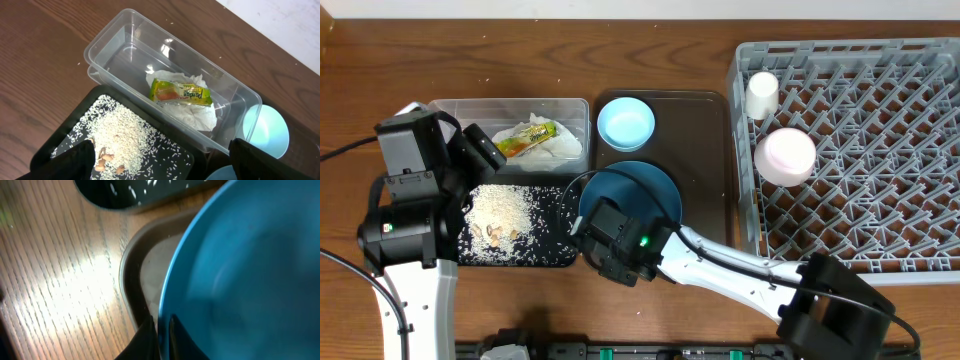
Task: Sort waste into correct bins and load items into the dishwasher rack
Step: 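Grip the dark-blue plate rim with the right gripper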
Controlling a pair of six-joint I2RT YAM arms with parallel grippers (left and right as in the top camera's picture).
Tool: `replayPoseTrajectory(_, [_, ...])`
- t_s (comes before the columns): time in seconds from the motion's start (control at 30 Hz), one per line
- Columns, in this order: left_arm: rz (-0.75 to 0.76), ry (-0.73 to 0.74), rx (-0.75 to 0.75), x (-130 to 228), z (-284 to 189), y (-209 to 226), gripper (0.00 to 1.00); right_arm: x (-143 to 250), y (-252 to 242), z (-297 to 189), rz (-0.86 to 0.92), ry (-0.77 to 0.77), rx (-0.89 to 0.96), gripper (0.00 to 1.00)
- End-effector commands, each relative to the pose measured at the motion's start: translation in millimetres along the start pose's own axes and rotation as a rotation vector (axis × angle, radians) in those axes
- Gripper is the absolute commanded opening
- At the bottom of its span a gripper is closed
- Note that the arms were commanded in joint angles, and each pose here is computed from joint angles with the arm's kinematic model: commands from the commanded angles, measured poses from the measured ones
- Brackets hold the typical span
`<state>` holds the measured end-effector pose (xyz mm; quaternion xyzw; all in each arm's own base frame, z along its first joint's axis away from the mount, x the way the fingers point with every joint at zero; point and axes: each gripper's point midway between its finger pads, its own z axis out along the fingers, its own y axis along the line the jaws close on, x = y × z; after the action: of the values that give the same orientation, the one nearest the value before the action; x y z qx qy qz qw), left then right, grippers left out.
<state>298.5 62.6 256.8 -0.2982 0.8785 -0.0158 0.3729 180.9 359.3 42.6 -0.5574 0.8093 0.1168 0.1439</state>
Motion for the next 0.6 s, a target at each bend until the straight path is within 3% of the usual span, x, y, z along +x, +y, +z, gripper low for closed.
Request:
replayPoseTrajectory(0.0, [0.001,-0.01,-0.013,-4,-1,2,0.88,4,6,2,0.009,0.024,-0.014,0.08])
replayPoseTrajectory(0.13, [0.001,-0.011,-0.012,-4,-1,2,0.88,8,5,2,0.011,0.041,-0.009,0.01])
replayPoseTrajectory(0.57, [0.001,-0.011,-0.012,-4,-1,2,0.88,17,6,1,0.013,0.076,-0.014,0.03])
